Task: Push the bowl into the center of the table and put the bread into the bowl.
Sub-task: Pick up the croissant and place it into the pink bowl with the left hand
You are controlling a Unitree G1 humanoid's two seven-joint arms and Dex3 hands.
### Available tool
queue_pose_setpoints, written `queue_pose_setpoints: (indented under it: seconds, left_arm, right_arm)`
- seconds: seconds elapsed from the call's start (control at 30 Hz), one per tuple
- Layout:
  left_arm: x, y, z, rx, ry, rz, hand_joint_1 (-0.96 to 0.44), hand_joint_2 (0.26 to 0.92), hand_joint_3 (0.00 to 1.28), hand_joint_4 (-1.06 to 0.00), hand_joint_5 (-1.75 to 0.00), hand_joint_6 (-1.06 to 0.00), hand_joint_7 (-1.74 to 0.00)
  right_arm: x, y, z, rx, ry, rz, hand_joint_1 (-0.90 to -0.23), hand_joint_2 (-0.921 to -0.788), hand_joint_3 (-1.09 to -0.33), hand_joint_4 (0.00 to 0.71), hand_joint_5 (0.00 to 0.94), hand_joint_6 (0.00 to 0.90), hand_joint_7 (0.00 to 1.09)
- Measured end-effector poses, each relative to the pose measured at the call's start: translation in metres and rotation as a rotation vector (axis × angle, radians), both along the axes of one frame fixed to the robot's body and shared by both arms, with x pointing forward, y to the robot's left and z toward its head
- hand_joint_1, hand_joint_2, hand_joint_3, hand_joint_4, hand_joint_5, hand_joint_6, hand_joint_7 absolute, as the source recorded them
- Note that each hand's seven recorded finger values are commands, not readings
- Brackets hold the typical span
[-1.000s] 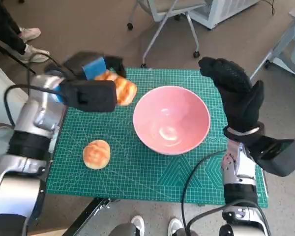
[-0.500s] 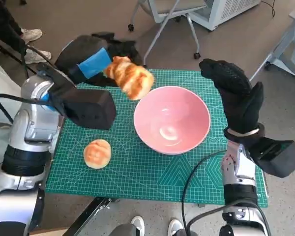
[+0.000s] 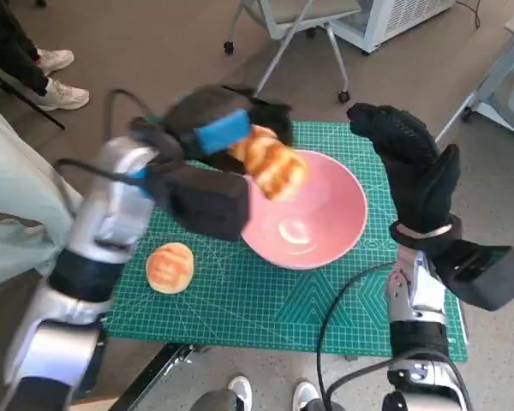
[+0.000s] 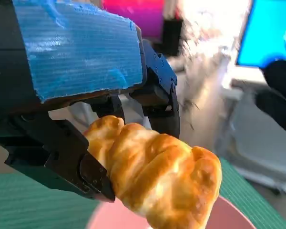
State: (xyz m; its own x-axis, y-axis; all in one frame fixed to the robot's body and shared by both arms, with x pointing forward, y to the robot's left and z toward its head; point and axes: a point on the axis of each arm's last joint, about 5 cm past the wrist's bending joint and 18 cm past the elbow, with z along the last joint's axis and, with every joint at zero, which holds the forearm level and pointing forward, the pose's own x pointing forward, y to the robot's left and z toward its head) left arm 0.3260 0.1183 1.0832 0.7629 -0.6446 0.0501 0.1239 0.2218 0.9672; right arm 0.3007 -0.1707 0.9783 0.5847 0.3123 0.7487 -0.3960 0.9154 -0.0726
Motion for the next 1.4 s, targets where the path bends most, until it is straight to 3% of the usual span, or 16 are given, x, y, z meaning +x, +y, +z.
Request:
queue_pose_setpoints:
  seconds: [0.43,0.57,0.63,0.67,0.73,0.83,0.93,1.1,1.4]
  left_arm:
    - [0.021,-0.018,-0.035,0.089,0.115,0.003,0.0,0.92,0.04,-0.75,-1.09,-0.63,-1.17]
    - [0.024,-0.019,-0.042,0.089,0.134,0.015,0.0,0.921,0.13,-0.68,-1.23,-0.5,-1.23]
    - [0.025,-0.019,-0.045,0.089,0.151,0.022,0.17,0.921,0.19,-0.58,-1.33,-0.43,-0.89]
    - [0.026,-0.019,-0.046,0.091,0.162,0.026,0.18,0.898,0.19,-0.49,-1.18,-0.43,-0.67]
    - [0.027,-0.019,-0.047,0.097,0.181,0.032,0.09,0.848,0.13,-0.41,-0.53,-0.43,-0.31]
    - [0.028,-0.019,-0.048,0.105,0.198,0.035,0.02,0.805,0.08,-0.34,-0.17,-0.41,-0.11]
    - [0.028,-0.019,-0.047,0.109,0.2,0.033,-0.06,0.769,0.04,-0.26,-0.06,-0.38,-0.04]
    - [0.027,-0.014,-0.042,0.108,0.174,0.015,-0.18,0.743,0.02,-0.16,-0.01,-0.3,-0.01]
    - [0.02,0.006,-0.023,0.031,0.137,-0.026,-0.43,0.784,0.03,-0.08,0.0,-0.26,0.0]
  right_arm:
    - [-0.0019,-0.003,-0.002,-0.001,0.002,-0.011,-0.699,-0.921,-0.708,0.196,0.002,0.029,0.58]
    - [-0.0026,-0.005,-0.003,-0.002,0.004,-0.016,-0.699,-0.921,-0.707,0.196,0.002,0.031,0.58]
    - [-0.0028,-0.006,-0.003,-0.001,0.005,-0.019,-0.699,-0.921,-0.706,0.197,0.003,0.032,0.58]
    - [-0.0029,-0.006,-0.003,-0.001,0.006,-0.02,-0.699,-0.921,-0.706,0.197,0.003,0.033,0.58]
    - [-0.0029,-0.006,-0.003,-0.001,0.006,-0.021,-0.699,-0.921,-0.705,0.197,0.003,0.034,0.57]
    - [-0.003,-0.006,-0.003,-0.001,0.006,-0.022,-0.698,-0.921,-0.705,0.197,0.002,0.035,0.57]
    - [-0.003,-0.006,-0.003,0.0,0.007,-0.025,-0.698,-0.921,-0.706,0.197,0.002,0.036,0.57]
    - [-0.0029,-0.006,-0.004,0.0,0.011,-0.026,-0.697,-0.921,-0.706,0.197,0.002,0.038,0.57]
    - [-0.0029,-0.005,-0.006,-0.001,0.015,-0.032,-0.695,-0.921,-0.71,0.196,0.001,0.039,0.56]
